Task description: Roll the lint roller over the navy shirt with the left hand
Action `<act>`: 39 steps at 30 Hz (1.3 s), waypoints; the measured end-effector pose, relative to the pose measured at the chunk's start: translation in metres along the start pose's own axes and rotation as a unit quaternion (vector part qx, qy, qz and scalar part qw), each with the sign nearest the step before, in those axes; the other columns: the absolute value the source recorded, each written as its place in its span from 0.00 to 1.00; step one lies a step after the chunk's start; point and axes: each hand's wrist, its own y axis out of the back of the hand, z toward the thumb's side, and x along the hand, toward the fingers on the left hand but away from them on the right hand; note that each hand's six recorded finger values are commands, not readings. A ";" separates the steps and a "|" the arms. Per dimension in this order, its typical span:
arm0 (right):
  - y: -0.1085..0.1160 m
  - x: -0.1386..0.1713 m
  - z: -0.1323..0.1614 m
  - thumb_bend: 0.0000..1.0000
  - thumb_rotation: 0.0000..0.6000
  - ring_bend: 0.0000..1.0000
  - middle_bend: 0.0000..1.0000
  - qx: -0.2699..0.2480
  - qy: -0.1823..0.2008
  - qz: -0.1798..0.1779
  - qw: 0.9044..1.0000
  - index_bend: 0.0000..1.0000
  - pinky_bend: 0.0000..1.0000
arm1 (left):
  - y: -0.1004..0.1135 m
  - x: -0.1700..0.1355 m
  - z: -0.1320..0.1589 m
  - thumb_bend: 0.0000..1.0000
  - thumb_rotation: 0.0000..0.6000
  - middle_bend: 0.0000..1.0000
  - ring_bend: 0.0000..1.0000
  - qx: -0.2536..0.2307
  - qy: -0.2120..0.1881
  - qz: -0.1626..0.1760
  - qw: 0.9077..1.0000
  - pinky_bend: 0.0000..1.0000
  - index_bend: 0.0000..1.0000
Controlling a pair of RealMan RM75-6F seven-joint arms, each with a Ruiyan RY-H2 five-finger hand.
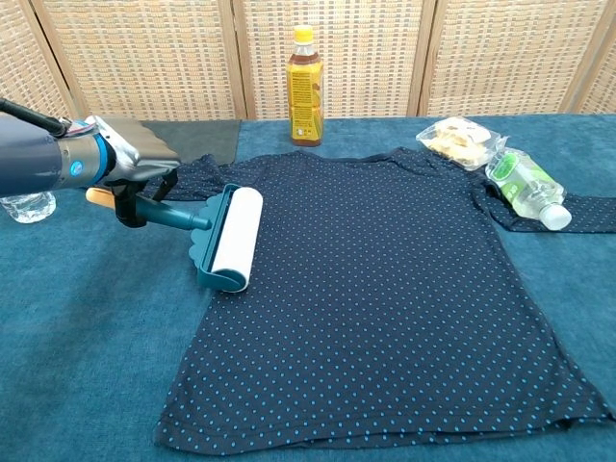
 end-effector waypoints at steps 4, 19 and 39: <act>-0.001 0.000 0.000 0.15 1.00 0.00 0.00 0.000 0.000 0.001 1.000 0.01 0.00 | 0.004 0.000 0.007 0.88 1.00 0.87 0.70 -0.003 -0.008 0.007 1.000 0.72 0.88; 0.000 -0.003 -0.006 0.15 1.00 0.00 0.00 -0.004 -0.009 0.002 1.000 0.01 0.00 | 0.048 0.006 0.062 0.88 1.00 0.87 0.70 -0.001 -0.039 0.036 0.999 0.72 0.88; -0.003 -0.003 -0.007 0.15 1.00 0.00 0.00 0.001 -0.010 0.005 1.000 0.01 0.00 | 0.071 0.001 0.099 0.88 1.00 0.87 0.70 -0.011 -0.046 0.043 0.998 0.72 0.88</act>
